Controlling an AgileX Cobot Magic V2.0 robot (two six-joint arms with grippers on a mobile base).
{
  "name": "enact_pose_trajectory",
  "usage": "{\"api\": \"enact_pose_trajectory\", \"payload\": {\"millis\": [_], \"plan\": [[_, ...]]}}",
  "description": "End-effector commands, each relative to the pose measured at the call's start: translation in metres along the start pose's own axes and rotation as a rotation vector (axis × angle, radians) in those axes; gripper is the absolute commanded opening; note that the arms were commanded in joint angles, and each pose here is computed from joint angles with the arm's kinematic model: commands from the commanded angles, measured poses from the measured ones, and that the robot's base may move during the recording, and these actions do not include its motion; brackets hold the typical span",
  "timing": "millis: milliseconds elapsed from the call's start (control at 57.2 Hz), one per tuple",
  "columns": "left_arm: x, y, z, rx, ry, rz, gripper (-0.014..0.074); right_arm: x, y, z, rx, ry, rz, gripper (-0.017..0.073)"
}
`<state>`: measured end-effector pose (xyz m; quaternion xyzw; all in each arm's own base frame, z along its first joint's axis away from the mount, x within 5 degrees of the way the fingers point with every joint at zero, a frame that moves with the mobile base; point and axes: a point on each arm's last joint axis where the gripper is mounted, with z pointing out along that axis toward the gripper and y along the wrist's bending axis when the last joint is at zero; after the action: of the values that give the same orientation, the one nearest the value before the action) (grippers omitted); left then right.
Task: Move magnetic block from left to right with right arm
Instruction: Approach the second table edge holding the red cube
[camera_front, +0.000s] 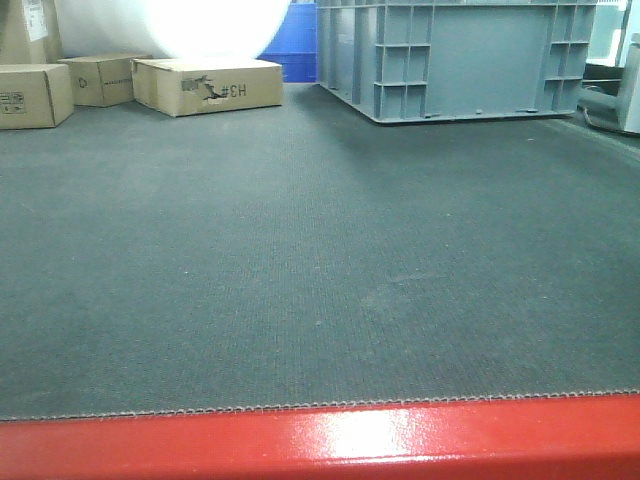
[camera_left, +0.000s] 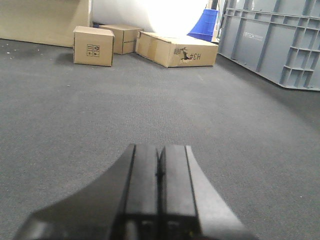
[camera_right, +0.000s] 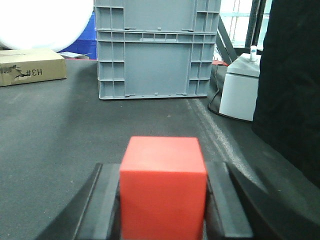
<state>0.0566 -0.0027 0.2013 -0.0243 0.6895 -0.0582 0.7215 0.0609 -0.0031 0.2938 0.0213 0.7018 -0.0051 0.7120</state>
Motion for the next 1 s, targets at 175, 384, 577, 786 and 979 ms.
{"api": "enact_pose_trajectory", "payload": {"millis": [175,384,577,786,979], "plan": [[-0.005,0.000,-0.001,0.004,-0.078,-0.002,-0.0126,-0.018,0.001,-0.001,-0.010,-0.123,-0.019,0.0222],[-0.005,0.000,-0.001,0.004,-0.078,-0.002,-0.0126,-0.018,0.001,-0.001,-0.010,-0.117,-0.019,0.0222],[-0.005,0.000,-0.001,0.004,-0.078,-0.002,-0.0126,-0.018,0.001,0.000,-0.010,-0.113,-0.017,0.0222],[-0.005,0.000,-0.001,0.004,-0.078,-0.002,-0.0126,-0.016,0.001,0.005,-0.010,-0.085,-0.017,0.0222],[-0.005,0.000,-0.001,0.004,-0.078,-0.002,-0.0126,-0.013,0.001,0.013,-0.010,-0.044,-0.016,0.0222]]}}
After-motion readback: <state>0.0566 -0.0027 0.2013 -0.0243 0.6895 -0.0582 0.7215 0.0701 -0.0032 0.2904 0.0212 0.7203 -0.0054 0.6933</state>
